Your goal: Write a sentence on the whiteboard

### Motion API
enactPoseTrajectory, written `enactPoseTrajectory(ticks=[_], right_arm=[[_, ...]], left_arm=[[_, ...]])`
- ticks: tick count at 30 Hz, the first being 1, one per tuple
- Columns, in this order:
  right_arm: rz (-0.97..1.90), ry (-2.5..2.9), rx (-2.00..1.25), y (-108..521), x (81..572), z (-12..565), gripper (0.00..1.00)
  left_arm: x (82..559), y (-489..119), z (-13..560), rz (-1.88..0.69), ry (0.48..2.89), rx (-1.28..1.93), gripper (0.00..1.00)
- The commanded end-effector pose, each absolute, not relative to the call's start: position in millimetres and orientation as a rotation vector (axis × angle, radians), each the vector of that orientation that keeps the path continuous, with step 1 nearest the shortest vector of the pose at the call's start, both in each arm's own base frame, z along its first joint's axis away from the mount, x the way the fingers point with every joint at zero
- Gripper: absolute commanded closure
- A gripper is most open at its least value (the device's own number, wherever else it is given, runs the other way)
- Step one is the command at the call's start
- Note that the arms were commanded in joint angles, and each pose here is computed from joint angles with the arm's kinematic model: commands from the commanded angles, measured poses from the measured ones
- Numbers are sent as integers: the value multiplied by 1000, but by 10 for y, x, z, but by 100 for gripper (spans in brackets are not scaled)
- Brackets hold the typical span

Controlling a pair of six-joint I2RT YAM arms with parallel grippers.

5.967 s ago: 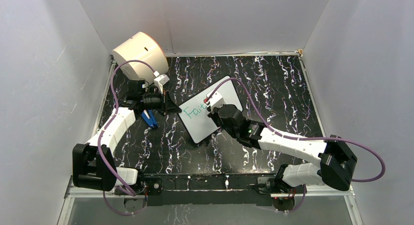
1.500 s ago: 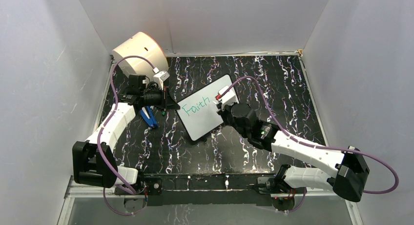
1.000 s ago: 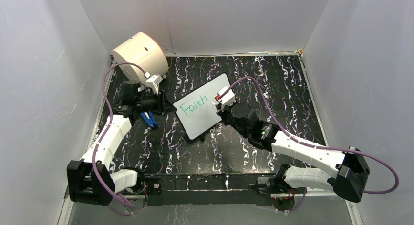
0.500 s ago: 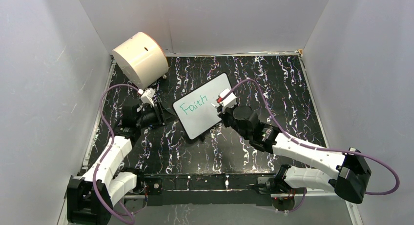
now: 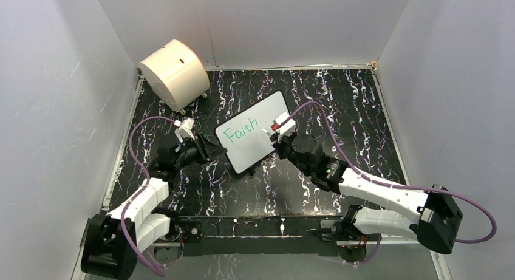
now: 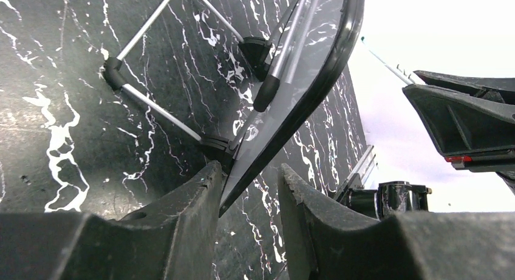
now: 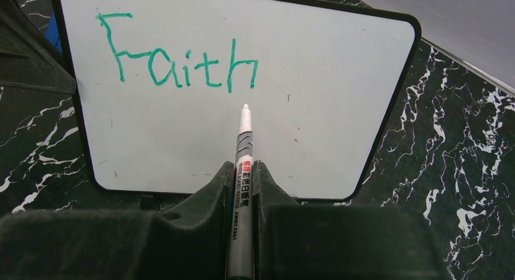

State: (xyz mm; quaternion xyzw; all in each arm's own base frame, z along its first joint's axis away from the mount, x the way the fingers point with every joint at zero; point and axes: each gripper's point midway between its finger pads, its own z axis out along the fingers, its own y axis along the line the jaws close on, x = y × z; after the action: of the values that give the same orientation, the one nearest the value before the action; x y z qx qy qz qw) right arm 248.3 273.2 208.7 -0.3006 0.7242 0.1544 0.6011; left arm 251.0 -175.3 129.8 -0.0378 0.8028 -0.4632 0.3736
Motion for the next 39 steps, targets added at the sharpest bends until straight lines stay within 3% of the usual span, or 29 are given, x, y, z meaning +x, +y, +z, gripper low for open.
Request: enactPoseTrajectory(ticks=[1, 6, 23, 39], right_arm=[[398, 1597, -645, 2777, 2523, 2333, 100], [398, 1589, -651, 2783, 2523, 2333, 100], [361, 1609, -659, 2703, 2516, 2229, 100], [374, 1604, -668, 2705, 2490, 2264, 100]], left_arm=[[2574, -1851, 1442, -1203, 1962, -46, 62], [2611, -1888, 1348, -1191, 1972, -36, 63], [2574, -1816, 1086, -1086, 2006, 9, 80], [2744, -1549, 1210, -884, 2035, -137, 70]])
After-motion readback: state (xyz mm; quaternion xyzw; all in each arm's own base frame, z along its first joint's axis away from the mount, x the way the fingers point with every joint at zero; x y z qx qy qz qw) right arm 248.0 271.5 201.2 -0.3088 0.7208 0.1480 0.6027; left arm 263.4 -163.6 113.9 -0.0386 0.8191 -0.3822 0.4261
